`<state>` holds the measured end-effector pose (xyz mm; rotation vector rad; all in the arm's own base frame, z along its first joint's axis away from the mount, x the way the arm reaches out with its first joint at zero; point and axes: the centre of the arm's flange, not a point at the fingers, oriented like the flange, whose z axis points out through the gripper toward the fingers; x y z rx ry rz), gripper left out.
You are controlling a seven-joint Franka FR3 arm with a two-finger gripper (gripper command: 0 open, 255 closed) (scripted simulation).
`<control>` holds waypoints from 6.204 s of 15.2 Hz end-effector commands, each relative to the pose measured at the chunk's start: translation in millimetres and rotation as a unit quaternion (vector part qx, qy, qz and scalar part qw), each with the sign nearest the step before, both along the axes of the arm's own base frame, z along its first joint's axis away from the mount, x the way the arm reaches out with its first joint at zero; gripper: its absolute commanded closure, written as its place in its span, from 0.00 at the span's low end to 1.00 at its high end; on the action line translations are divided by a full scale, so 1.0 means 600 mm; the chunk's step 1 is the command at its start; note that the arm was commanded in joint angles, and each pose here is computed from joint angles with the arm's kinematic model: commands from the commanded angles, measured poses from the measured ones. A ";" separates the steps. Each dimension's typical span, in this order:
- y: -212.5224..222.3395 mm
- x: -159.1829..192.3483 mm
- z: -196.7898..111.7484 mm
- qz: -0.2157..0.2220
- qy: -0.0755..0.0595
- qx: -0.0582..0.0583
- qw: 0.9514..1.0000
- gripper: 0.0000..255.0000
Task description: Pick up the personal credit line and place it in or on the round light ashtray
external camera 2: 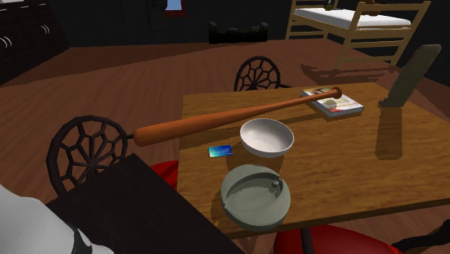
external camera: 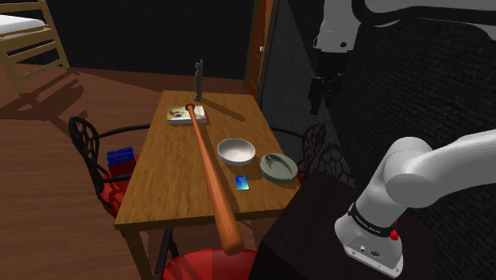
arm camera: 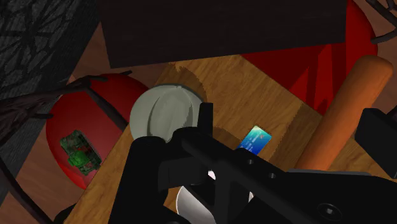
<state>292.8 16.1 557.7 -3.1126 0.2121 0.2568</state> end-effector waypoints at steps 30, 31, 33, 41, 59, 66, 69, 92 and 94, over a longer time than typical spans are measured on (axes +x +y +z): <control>0.076 0.243 -0.573 -0.258 -0.013 0.008 0.966 0.00; 0.077 0.252 -0.592 -0.267 -0.013 0.008 0.964 0.00; 0.077 0.270 -0.632 -0.284 -0.014 0.008 0.959 0.00; 0.083 0.277 -0.710 -0.296 -0.015 0.009 0.955 0.00; 0.085 0.276 -0.723 -0.296 -0.015 0.009 0.955 1.00; 0.085 0.276 -0.671 -0.296 -0.015 0.009 0.955 1.00; 0.085 0.276 -0.644 -0.296 -0.015 0.009 0.955 1.00; -0.160 0.180 -0.539 -0.296 -0.015 0.009 0.955 1.00; -0.201 0.163 -0.537 -0.296 -0.015 0.009 0.955 1.00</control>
